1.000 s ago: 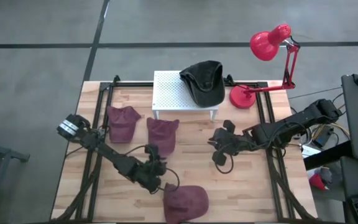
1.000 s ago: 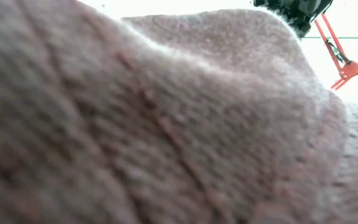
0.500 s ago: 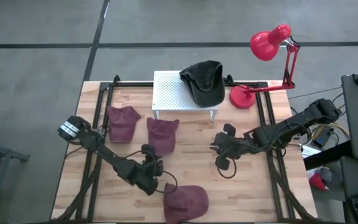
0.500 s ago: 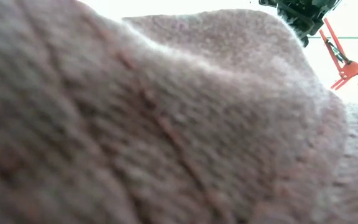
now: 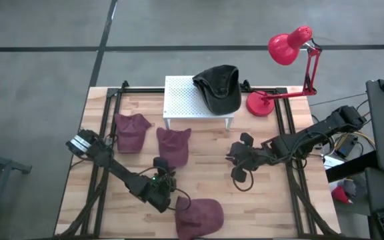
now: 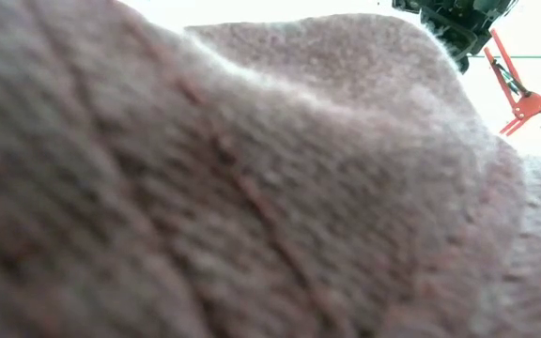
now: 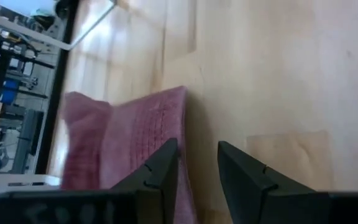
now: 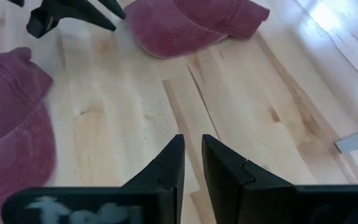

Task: Pick & Place hat
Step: Put the top right red cap on the shelf

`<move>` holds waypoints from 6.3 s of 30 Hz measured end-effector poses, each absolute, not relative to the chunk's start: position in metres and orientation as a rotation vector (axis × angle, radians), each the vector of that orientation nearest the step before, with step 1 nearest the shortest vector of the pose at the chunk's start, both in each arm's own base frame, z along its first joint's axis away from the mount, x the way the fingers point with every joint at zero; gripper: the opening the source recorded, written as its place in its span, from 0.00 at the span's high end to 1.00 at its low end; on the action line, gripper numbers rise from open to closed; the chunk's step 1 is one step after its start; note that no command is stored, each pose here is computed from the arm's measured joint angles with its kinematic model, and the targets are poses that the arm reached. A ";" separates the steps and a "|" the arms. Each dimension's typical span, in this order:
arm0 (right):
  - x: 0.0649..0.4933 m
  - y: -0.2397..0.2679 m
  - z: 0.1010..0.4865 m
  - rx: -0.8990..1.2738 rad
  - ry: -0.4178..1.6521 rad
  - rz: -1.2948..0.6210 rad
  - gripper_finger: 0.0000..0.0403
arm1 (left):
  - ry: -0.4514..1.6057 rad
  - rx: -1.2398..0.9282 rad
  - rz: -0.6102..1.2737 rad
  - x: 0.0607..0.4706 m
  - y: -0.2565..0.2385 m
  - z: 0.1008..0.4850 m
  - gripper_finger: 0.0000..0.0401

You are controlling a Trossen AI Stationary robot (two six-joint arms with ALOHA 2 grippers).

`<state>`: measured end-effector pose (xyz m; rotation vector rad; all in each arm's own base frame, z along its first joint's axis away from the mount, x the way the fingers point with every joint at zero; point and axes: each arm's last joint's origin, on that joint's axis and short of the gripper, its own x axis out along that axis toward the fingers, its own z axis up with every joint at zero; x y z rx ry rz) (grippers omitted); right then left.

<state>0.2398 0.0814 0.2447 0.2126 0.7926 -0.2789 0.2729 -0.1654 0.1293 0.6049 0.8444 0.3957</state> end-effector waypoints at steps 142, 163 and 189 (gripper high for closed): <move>0.233 0.096 0.235 0.215 0.800 -0.235 0.87 | 0.749 0.552 0.565 0.333 -0.182 0.184 0.99; 0.229 0.094 0.232 0.186 0.853 -0.253 0.87 | 0.591 0.877 0.650 0.335 -0.217 0.296 0.99; 0.231 0.088 0.235 0.164 0.711 -0.461 0.87 | 0.883 1.068 0.967 0.318 -0.082 0.345 0.99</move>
